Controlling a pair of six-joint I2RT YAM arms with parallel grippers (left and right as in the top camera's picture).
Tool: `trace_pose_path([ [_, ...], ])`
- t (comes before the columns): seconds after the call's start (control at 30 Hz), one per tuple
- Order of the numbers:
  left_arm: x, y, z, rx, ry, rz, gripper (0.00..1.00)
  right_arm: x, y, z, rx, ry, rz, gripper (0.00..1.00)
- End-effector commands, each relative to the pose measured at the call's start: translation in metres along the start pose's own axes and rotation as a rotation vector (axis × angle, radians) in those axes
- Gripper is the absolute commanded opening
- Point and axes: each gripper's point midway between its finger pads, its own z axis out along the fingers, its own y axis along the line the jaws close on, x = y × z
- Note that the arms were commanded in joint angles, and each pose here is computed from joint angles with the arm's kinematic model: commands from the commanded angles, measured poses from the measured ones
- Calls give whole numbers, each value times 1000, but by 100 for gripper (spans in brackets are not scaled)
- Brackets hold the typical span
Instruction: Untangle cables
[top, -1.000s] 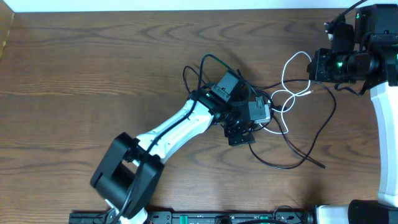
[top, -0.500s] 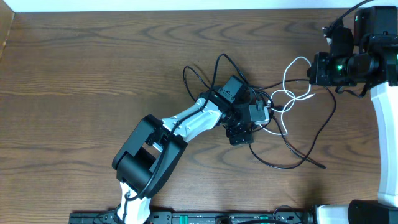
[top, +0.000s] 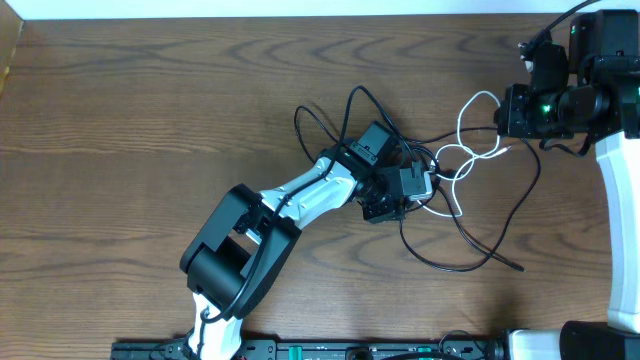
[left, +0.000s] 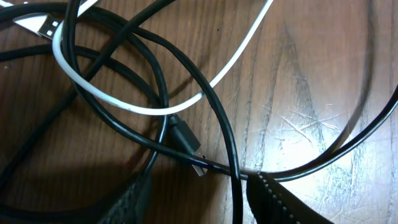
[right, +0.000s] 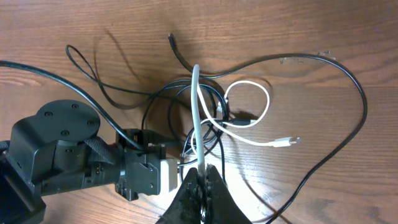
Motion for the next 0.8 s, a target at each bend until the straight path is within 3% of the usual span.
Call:
trace_pose_path([
  [0.0,2,1,-1,-1,3,2,54,0,5,-2,-6,-6,-31,1],
  [0.03,2,1,-1,-2,4,2,54,0,5,-2,-6,-6,-31,1],
  [0.13,3,1,-1,-6,8,-2,42,0,5,-2,-6,-6,-30,1],
  [0.5,7,0,2,3,20,-33,42,0,5,-2,-6,-4,-30,2],
  [0.6,7,0,2,3,20,-33,43,0,5,-2,-6,-4,-30,2],
  [0.7,8,-1,3,6,24,-35,55,0,5,-2,-6,-5,-31,2],
  [0.77,9,-2,3,11,30,-39,57,-1,5,-2,-6,-7,-31,2],
])
